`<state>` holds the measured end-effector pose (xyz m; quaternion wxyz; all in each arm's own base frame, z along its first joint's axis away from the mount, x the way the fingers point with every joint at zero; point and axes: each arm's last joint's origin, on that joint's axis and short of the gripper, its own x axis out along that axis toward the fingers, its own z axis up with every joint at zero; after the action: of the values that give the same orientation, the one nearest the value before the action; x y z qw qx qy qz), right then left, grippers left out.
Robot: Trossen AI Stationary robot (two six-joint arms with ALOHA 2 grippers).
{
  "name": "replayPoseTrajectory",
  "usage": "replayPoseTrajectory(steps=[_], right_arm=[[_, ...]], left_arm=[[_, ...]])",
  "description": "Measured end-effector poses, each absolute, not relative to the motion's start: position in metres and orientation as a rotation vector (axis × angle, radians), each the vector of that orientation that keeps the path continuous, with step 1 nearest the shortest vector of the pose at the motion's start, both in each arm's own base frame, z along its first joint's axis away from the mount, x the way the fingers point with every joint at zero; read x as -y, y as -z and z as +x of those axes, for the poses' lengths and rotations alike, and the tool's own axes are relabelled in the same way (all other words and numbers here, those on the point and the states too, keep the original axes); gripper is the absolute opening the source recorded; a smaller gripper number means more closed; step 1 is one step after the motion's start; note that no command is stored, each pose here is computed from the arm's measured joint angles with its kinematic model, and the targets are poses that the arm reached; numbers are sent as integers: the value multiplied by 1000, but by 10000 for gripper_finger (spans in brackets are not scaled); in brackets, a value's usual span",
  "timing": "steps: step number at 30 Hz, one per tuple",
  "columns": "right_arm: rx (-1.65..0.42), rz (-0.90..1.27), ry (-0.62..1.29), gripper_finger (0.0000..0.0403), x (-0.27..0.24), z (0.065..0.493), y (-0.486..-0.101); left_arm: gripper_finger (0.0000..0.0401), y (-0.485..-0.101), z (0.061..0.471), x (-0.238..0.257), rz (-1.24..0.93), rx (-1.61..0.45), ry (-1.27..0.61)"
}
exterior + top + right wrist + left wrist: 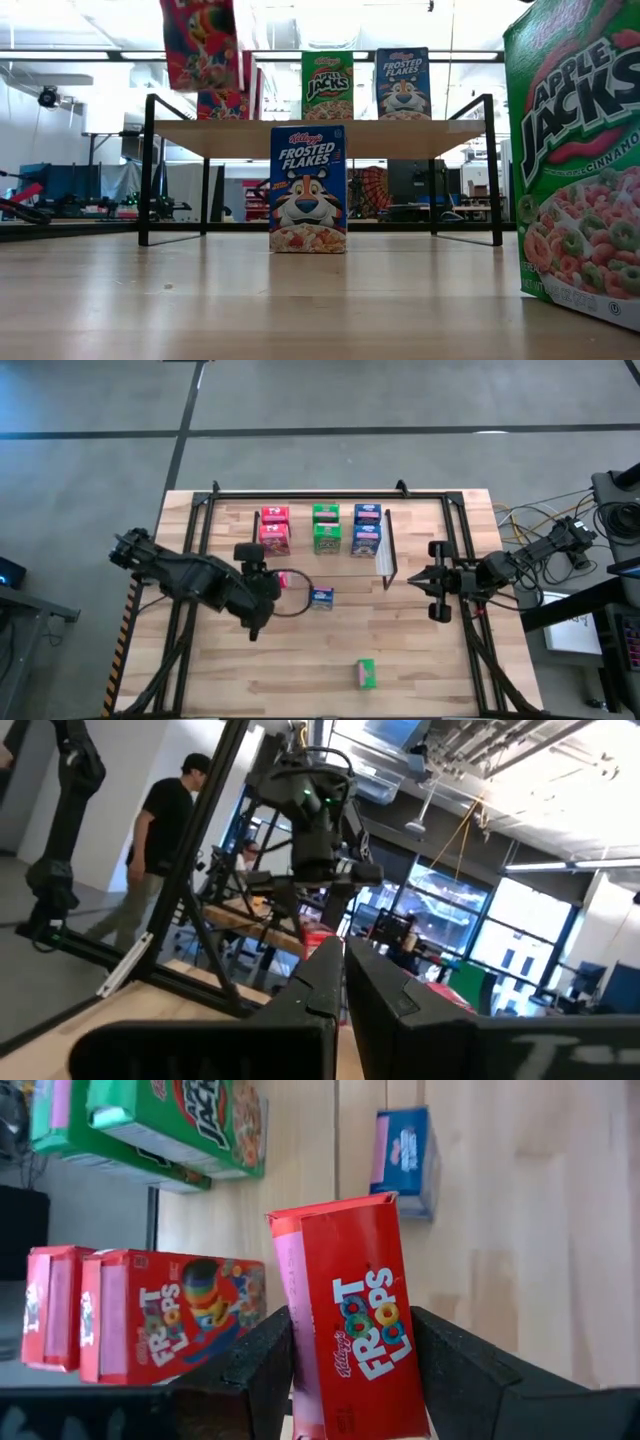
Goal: Stack cereal on shelf
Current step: Put the left red cereal box on the shelf, aligned with the other red cereal boxes
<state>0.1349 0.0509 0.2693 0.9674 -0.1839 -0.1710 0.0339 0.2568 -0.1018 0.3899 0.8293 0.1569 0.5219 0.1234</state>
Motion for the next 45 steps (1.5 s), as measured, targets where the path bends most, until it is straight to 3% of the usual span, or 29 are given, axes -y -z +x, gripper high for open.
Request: replayPoseTrajectory(steps=[16, 45], right_arm=[[314, -284, -95, 9, -51, 136, -267], [300, -276, -100, 9, -52, 136, -265]], left_arm=[[171, -396, 264, 46, 309, -1210, -154], [171, -395, 268, 34, 306, -1197, -165]])
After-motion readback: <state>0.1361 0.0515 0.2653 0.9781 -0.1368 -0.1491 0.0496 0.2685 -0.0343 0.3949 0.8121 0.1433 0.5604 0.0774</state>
